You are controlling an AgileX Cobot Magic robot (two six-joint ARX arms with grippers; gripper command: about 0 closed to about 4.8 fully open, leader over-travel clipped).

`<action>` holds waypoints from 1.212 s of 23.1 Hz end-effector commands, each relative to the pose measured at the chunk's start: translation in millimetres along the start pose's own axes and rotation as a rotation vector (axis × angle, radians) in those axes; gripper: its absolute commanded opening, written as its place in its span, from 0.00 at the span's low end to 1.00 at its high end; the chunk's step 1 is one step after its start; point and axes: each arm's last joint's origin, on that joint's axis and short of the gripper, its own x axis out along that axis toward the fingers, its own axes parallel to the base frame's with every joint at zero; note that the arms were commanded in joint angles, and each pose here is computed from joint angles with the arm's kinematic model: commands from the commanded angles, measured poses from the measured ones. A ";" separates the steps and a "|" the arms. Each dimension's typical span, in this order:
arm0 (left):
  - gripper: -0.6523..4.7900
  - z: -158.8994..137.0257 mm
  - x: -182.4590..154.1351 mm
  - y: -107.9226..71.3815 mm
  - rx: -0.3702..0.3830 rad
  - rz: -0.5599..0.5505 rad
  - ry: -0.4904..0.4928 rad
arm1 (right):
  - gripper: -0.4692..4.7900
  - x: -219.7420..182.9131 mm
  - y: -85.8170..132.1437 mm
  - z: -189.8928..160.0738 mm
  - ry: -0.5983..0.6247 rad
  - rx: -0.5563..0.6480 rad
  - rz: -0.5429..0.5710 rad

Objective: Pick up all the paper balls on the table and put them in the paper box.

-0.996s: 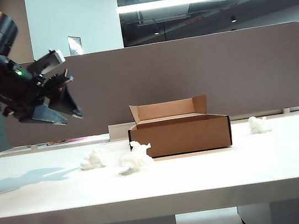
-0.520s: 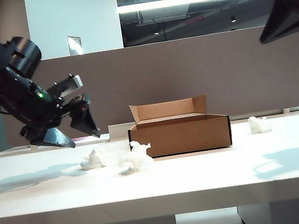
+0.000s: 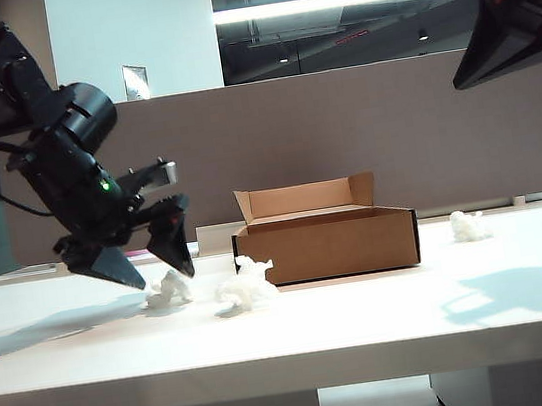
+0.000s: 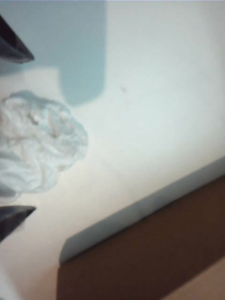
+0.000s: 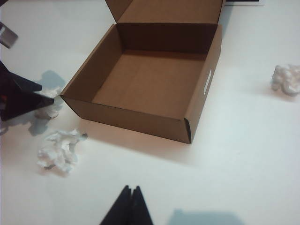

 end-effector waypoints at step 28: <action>0.23 81.8 -6.6 -99.1 0.213 -0.117 -0.432 | 0.08 -1.3 2.0 4.4 -0.025 -0.026 0.013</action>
